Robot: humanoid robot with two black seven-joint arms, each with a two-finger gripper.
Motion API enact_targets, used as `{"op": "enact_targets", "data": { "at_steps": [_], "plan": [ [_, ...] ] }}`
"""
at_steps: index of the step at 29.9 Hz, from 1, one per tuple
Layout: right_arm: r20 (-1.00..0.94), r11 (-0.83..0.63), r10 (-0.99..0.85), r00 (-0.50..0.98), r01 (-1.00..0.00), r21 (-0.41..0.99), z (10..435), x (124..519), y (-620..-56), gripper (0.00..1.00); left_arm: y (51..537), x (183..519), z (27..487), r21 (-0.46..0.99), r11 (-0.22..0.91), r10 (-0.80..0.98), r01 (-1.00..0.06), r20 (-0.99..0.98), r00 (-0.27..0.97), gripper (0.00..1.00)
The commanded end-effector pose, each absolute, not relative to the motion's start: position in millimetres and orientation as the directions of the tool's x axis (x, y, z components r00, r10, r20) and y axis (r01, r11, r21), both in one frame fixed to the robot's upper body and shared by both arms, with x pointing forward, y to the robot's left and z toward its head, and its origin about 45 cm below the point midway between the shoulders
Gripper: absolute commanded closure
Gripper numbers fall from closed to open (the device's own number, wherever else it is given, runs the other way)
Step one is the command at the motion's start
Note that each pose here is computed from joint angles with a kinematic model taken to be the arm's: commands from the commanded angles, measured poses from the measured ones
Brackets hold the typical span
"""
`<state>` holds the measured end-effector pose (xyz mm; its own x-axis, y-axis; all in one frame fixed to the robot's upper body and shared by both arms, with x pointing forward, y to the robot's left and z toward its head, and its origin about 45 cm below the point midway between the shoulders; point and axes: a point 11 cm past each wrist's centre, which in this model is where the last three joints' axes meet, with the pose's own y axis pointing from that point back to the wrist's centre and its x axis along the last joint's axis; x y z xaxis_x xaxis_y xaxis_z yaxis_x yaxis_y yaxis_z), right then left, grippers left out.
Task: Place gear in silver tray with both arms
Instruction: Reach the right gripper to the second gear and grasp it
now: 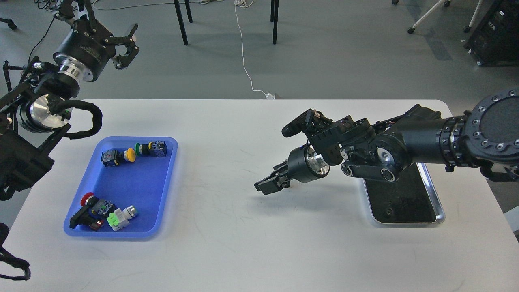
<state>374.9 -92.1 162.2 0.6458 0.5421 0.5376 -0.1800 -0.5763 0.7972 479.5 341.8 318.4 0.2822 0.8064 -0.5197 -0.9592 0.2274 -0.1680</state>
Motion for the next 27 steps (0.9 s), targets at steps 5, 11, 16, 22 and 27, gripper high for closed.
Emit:
{"op": "enact_targets", "data": {
  "at_steps": [5, 11, 16, 22, 27],
  "plan": [
    [0.54, -0.519, 0.594, 0.596, -0.23, 0.824, 160, 391, -108, 0.19, 342, 480, 320, -0.171, 0.228, 0.806, -0.958, -0.518, 0.285, 0.02],
    [0.52, -0.489, 0.618, 0.589, -0.23, 0.841, 151, 391, -119, 0.2, 343, 479, 320, -0.171, 0.225, 0.808, -0.959, -0.518, 0.282, 0.02],
    [0.509, -0.486, 0.617, 0.601, -0.218, 0.846, 143, 387, -122, 0.24, 353, 478, 324, -0.173, 0.215, 0.819, -0.961, -0.505, 0.274, 0.02],
    [0.507, -0.484, 0.613, 0.606, -0.219, 0.847, 140, 386, -123, 0.31, 354, 478, 325, -0.173, 0.213, 0.82, -0.962, -0.503, 0.272, 0.02],
    [0.504, -0.481, 0.606, 0.615, -0.222, 0.848, 135, 386, -127, 0.39, 354, 478, 325, -0.172, 0.212, 0.821, -0.962, -0.503, 0.271, 0.02]
  ]
}}
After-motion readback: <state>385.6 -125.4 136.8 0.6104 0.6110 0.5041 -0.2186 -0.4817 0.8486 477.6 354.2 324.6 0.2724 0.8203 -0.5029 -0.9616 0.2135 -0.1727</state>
